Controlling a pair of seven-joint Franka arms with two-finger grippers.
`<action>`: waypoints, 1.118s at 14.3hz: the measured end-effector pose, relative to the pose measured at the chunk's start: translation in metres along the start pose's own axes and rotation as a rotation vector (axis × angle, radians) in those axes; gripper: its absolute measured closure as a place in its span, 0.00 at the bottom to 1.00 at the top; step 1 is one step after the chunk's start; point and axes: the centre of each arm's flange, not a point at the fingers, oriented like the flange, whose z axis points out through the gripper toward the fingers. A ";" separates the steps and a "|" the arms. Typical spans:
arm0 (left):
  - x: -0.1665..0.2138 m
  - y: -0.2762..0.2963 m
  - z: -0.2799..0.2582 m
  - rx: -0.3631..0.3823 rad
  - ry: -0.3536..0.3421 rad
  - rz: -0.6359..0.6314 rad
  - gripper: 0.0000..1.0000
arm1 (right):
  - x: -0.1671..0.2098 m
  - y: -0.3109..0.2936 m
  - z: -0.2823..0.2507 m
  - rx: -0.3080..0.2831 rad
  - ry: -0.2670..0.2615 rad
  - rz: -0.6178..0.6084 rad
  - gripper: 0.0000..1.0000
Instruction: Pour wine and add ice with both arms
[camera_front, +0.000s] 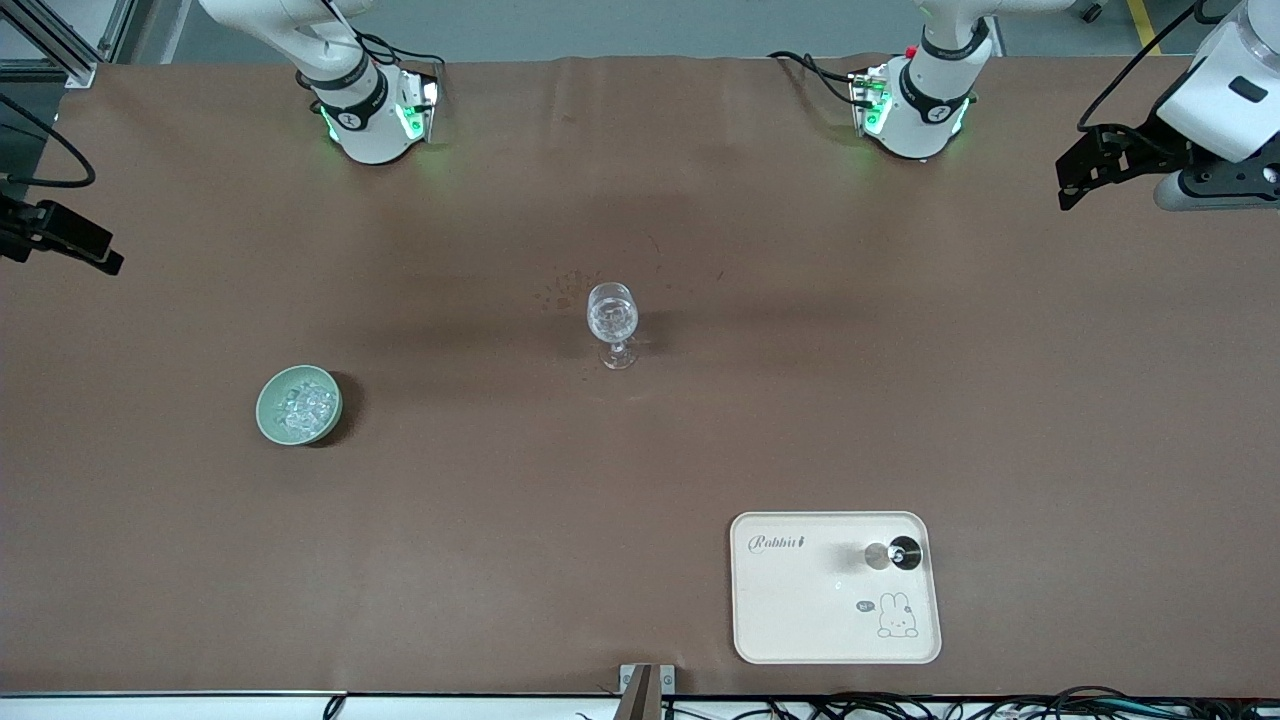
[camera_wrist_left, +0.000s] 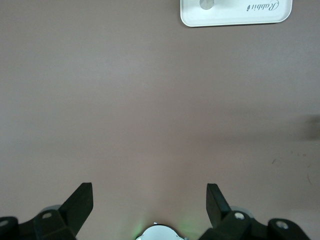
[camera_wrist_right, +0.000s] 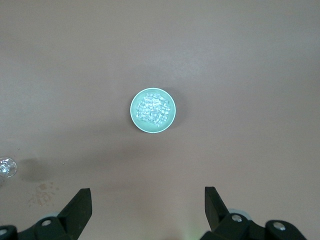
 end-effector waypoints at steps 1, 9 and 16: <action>0.000 -0.001 0.001 0.000 -0.002 -0.003 0.00 | 0.000 0.000 0.000 0.000 0.000 -0.002 0.00; 0.004 -0.002 0.003 -0.031 0.020 -0.017 0.00 | 0.001 -0.001 -0.001 0.006 0.011 -0.007 0.00; 0.005 -0.003 0.000 -0.033 0.033 -0.017 0.00 | 0.001 -0.001 -0.001 0.007 0.011 -0.008 0.00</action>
